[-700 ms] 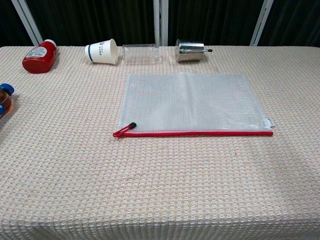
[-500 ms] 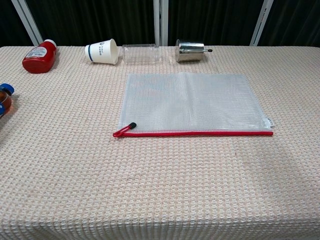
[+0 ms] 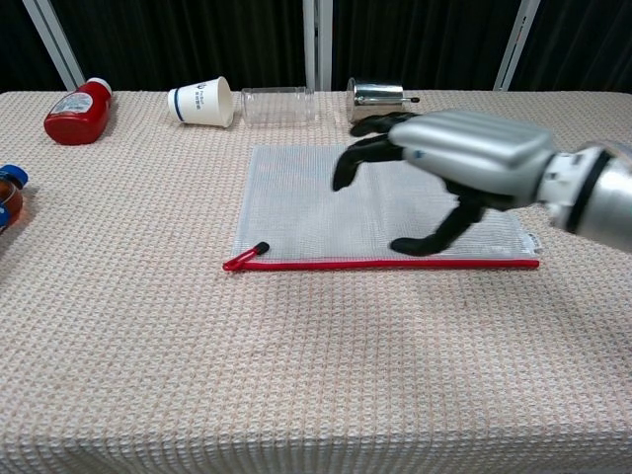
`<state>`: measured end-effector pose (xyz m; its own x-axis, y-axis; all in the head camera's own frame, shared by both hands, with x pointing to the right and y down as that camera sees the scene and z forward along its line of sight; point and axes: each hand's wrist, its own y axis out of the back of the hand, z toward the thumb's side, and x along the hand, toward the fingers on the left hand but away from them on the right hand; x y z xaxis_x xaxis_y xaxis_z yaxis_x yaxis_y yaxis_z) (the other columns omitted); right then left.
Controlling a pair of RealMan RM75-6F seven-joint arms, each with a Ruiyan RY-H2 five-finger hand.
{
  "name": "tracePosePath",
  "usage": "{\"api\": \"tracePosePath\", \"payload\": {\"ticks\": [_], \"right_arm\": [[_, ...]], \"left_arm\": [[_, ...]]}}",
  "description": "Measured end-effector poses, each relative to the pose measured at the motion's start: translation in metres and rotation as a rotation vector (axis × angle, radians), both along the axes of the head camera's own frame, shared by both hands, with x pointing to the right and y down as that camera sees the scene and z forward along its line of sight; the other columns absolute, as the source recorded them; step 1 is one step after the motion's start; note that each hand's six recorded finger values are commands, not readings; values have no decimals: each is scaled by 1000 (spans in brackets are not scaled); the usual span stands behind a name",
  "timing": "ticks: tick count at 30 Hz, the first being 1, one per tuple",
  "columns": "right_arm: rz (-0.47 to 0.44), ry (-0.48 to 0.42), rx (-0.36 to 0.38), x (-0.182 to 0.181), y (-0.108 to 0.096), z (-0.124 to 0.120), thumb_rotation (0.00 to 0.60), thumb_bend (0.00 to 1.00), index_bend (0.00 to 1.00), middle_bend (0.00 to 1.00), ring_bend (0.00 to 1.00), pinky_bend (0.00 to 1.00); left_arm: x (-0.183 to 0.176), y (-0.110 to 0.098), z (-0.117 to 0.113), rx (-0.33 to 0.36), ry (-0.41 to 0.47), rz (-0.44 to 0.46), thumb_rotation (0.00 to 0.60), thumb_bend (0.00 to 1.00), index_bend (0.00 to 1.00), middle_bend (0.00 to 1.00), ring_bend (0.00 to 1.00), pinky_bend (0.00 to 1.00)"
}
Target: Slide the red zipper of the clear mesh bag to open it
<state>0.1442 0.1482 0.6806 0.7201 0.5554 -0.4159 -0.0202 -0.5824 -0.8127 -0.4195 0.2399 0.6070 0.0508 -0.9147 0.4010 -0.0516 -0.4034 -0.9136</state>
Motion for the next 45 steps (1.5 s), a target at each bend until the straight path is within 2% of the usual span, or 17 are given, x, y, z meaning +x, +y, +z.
{"api": "tracePosePath", "payload": {"ticks": [6,13,25,45], "right_arm": [[-96,28,41,-64,-9,33,600,212,319,215,0,0],[-137,52,58,-103,-10,56,600,261,335,215,0,0],[-131,52,48,-110,-7,70,600,294,376,216,0,0],[-131,59,47,-112,-5,78,600,316,520,269,0,0]], "left_arm": [[-9,2,2,-7,-2,-29,600,158,178,109,112,170],[-17,4,5,-15,-3,-50,600,159,177,109,112,170],[-20,4,7,-19,-1,-56,600,158,177,110,112,170],[-21,5,10,-33,4,-64,600,159,177,110,112,170]]}}
